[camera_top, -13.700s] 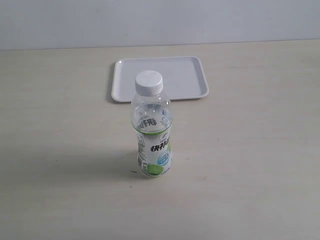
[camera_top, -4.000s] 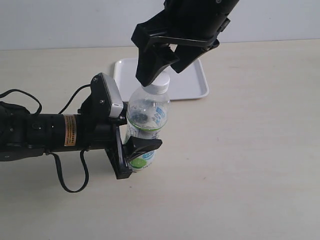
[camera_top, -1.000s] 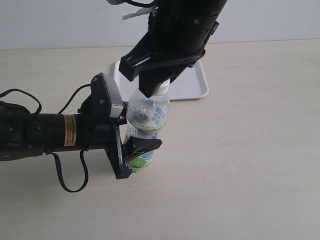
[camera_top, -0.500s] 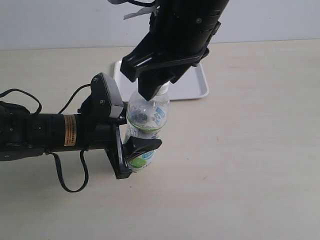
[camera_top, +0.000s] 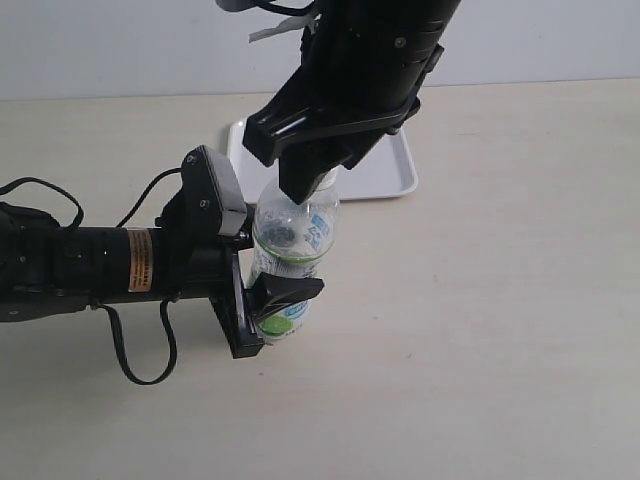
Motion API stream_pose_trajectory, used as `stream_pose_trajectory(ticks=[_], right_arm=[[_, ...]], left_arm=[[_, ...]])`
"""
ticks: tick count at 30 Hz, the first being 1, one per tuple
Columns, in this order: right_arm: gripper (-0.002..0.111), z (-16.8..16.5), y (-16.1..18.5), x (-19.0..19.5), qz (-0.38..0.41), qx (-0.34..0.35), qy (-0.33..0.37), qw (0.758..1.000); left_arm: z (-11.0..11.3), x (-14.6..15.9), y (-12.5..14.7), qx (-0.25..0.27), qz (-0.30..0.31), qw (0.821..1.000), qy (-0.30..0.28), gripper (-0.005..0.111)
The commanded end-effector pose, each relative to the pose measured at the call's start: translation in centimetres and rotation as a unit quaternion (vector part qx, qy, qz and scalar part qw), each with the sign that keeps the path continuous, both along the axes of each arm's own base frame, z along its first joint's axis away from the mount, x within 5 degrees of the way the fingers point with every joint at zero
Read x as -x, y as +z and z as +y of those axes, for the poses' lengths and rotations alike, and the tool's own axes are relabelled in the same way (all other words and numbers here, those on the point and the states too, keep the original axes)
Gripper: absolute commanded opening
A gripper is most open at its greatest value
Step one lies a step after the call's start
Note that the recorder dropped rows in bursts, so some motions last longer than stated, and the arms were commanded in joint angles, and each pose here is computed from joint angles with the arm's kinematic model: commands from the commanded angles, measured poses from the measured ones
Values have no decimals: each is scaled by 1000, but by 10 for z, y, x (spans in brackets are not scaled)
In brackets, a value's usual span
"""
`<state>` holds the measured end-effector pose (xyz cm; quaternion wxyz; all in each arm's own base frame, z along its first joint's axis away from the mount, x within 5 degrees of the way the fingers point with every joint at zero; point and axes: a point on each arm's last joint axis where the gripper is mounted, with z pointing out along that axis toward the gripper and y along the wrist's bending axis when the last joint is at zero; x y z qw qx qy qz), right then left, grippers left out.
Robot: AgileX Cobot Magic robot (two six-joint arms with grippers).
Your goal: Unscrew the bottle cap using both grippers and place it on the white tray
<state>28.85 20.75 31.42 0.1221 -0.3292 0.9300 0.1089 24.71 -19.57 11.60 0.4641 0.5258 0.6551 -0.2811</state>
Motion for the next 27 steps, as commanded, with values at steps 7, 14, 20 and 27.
stream_pose_trajectory(ticks=[7,14,20,27], right_arm=[[57,-1,7,2,-14,-4,3,1000],[57,-5,21,7,-38,-16,2,999],[57,-6,20,8,-33,-13,0,999],[57,-2,11,2,-26,-8,-1,1000]], left_arm=[[0,0,-1,-15,-4,1000,2,0],[0,0,-1,-17,-3,1000,2,0],[0,0,-1,-17,-3,1000,2,0],[0,0,-1,-17,-3,1000,2,0]])
